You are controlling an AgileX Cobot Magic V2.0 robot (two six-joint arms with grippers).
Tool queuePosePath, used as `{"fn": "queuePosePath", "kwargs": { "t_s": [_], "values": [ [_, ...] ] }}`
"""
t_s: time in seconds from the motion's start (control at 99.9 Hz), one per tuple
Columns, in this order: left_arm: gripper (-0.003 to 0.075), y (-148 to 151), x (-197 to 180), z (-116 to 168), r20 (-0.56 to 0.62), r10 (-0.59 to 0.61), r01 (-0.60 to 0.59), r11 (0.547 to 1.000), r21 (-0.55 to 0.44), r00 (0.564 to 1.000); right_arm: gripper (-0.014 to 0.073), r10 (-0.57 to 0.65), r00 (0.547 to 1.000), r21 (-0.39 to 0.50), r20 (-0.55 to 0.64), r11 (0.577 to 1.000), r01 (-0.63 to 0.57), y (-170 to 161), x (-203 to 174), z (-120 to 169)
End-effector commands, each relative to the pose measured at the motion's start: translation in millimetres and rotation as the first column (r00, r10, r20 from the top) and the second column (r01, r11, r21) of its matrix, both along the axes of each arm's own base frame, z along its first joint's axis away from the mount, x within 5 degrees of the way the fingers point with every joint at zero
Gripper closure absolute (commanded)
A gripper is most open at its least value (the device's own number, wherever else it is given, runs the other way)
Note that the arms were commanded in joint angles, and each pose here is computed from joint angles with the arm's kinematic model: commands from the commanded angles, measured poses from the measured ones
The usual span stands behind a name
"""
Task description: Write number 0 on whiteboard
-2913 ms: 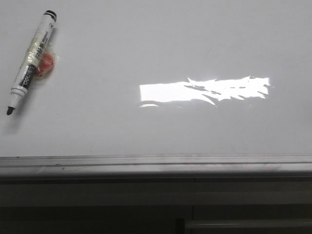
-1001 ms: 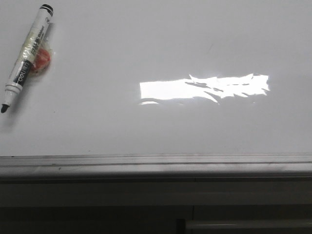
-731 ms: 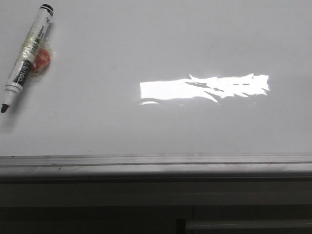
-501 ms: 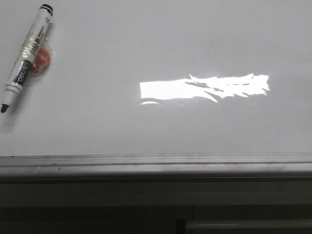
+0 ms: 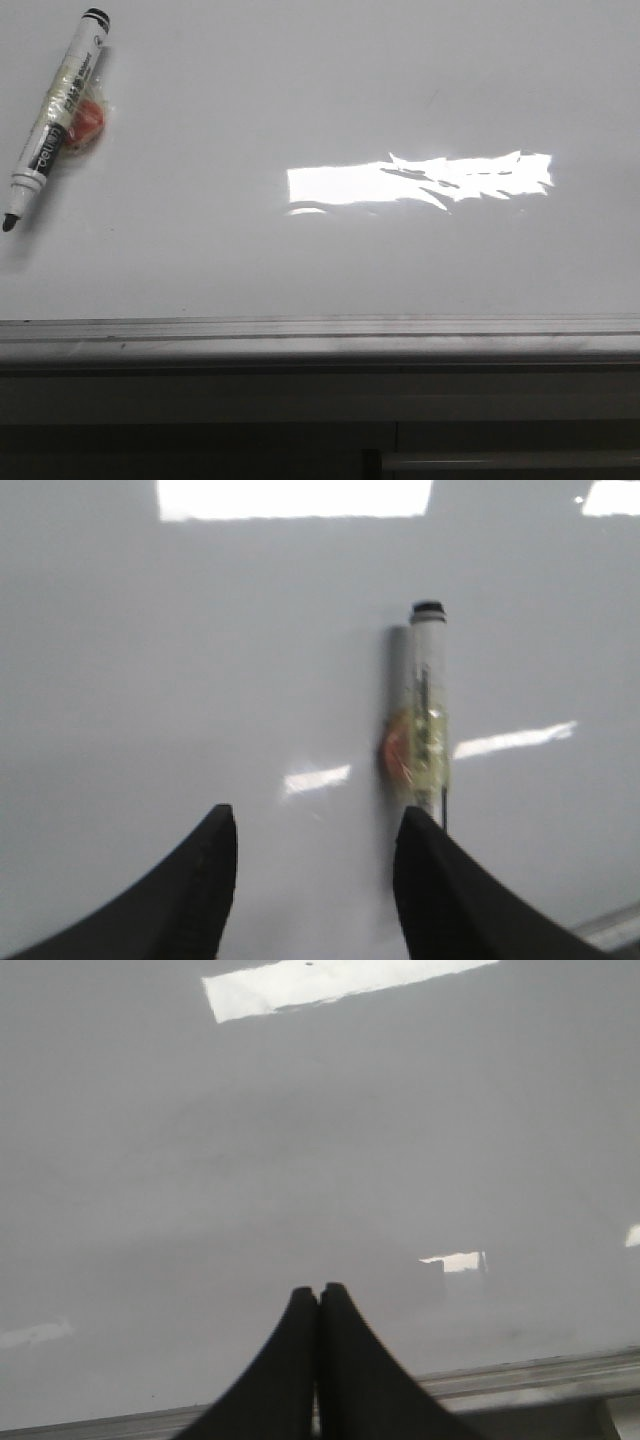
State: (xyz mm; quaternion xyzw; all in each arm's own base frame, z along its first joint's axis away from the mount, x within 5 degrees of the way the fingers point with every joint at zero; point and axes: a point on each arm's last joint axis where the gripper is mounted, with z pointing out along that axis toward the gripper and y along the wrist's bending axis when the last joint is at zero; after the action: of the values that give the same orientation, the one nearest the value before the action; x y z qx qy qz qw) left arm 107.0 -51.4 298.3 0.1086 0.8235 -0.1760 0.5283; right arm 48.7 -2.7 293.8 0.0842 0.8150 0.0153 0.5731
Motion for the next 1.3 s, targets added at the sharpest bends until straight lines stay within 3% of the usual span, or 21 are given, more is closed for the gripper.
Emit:
{"fn": "queuePosePath", "kwargs": {
  "t_s": [0.0,0.35,0.531,0.921,1.291],
  "values": [
    [0.0398,-9.1,0.5,5.6,0.062,-0.062,0.064,0.997,-0.034,0.996,0.0664,0.005,0.996,-0.013,0.084,1.0,-0.004,-0.3,2.9,15.9],
    [0.0398,-32.3,6.5,-3.5,0.097,-0.179,0.185,0.981,-0.054,0.979,0.0664,0.005,0.997,-0.013,0.08,1.0,-0.004,-0.3,2.8,15.5],
    [0.0398,-42.9,19.1,-14.2,0.036,-0.18,0.182,0.982,-0.052,0.983,0.0664,0.006,0.997,-0.01,0.08,1.0,-0.006,-0.1,2.8,15.5],
    [0.0399,-55.6,38.0,-22.4,0.032,-0.156,0.158,0.983,-0.089,0.987,0.0664,0.036,0.996,-0.01,0.078,0.999,-0.035,1.4,2.8,15.3],
    [0.046,-62.6,48.1,-31.7,0.008,-0.152,0.152,0.986,-0.075,0.988,0.0664,0.036,0.996,-0.01,0.078,0.999,-0.035,1.4,2.8,15.3]
  ]
}}
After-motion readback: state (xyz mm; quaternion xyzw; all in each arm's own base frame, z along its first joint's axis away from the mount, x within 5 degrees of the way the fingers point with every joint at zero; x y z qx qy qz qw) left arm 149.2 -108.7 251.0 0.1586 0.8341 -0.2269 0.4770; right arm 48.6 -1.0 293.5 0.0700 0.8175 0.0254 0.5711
